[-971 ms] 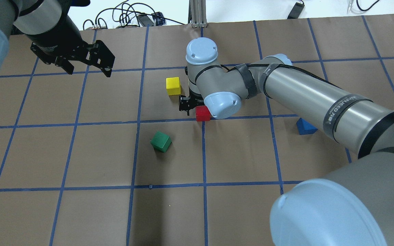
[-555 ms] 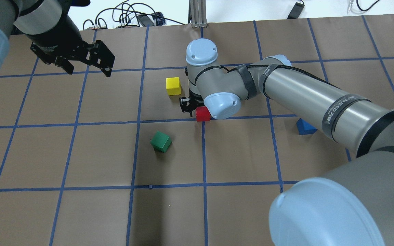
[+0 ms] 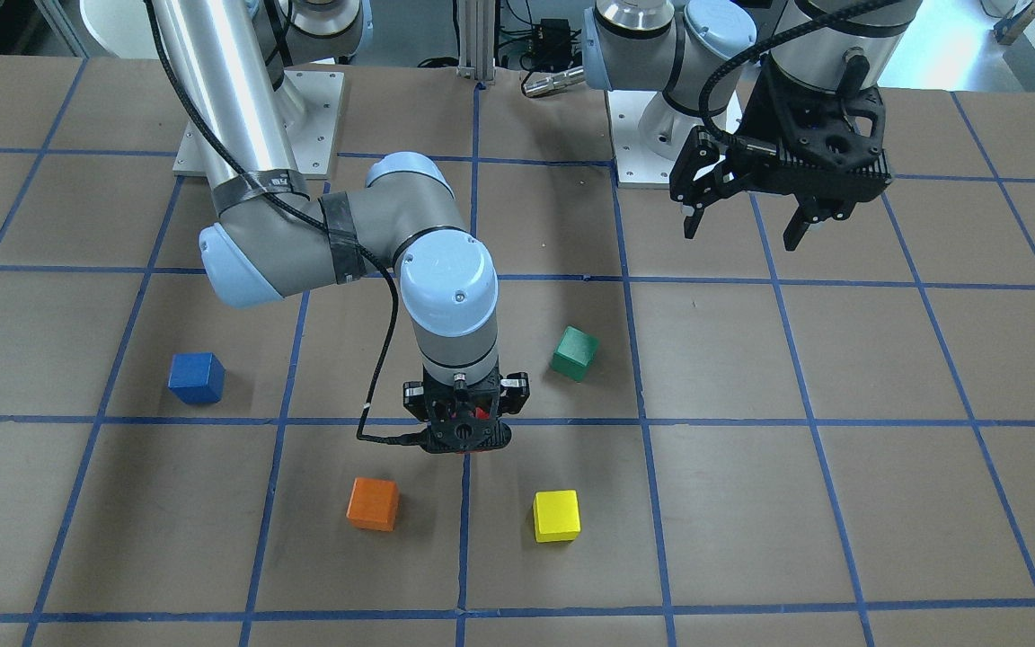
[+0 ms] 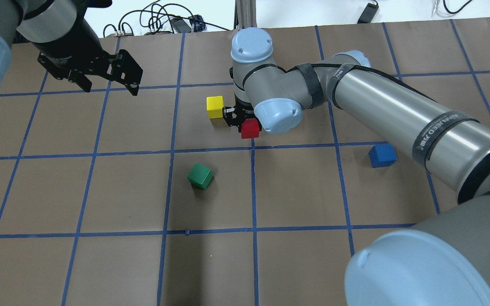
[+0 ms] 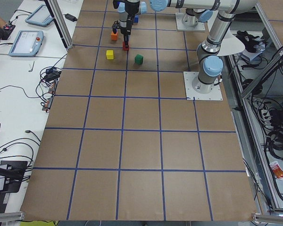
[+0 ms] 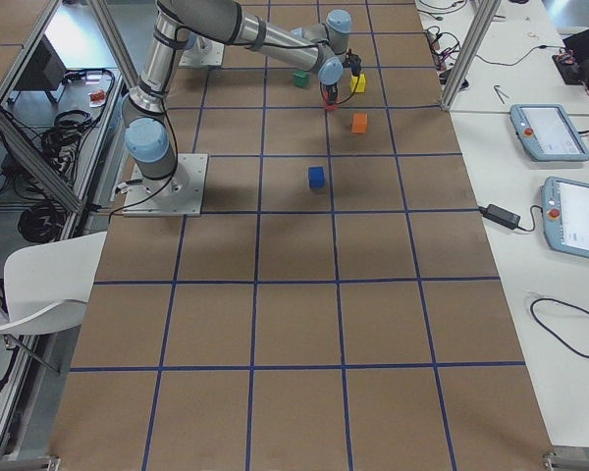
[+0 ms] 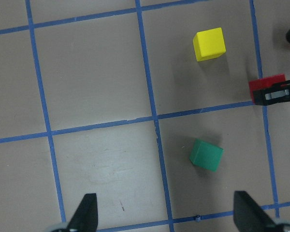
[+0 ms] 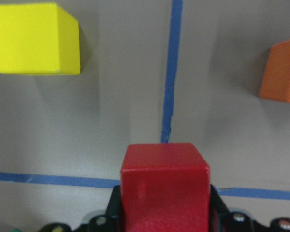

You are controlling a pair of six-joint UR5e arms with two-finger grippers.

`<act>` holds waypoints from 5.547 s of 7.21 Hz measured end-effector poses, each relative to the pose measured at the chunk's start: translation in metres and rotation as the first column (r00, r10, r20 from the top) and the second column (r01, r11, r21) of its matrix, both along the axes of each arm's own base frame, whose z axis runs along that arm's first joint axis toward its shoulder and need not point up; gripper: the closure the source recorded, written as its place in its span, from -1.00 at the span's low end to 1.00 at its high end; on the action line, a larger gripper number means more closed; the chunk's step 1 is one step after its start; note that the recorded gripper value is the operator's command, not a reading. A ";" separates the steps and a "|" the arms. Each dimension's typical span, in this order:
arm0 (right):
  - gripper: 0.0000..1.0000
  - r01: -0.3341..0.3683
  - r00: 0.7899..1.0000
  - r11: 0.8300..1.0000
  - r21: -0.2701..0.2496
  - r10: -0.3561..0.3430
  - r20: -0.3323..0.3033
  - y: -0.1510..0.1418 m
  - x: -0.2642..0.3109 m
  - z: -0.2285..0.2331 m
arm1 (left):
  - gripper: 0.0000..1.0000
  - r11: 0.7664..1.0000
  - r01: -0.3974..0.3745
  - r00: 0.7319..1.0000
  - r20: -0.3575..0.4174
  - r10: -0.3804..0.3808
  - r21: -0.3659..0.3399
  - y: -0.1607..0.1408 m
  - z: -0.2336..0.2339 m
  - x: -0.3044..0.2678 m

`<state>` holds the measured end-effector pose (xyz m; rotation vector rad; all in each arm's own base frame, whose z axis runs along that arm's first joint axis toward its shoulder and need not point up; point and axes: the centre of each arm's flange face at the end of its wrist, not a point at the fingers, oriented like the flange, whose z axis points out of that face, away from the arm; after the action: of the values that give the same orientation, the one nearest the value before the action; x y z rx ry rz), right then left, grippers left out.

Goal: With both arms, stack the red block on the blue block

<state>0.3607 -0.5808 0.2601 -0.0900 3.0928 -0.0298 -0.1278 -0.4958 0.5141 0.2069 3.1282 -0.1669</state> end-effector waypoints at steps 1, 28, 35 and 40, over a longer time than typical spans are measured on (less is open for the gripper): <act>1.00 0.028 1.000 1.000 0.013 -0.028 -0.009 -0.005 -0.020 0.032 | -1.00 1.000 -0.002 1.000 -0.001 0.002 0.003 -0.001 -0.001 0.000; -0.82 -0.033 0.999 0.995 0.089 0.037 -0.036 0.066 -0.350 -0.008 | -1.00 1.000 -0.006 1.000 -0.003 0.006 0.012 0.001 -0.010 -0.001; -1.00 -0.027 0.994 0.995 0.096 0.037 -0.102 0.066 -0.356 0.032 | -1.00 1.000 -0.006 1.000 -0.005 0.006 0.008 0.002 -0.008 -0.001; -1.00 0.015 0.995 0.991 0.135 -0.001 -0.104 0.073 -0.285 0.182 | -1.00 1.000 -0.007 1.000 -0.002 0.007 0.008 0.002 -0.007 -0.001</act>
<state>0.0753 -0.5075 0.4423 -0.0764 3.1880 0.1916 -0.1284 -0.4936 0.5068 0.1954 3.1315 -0.1551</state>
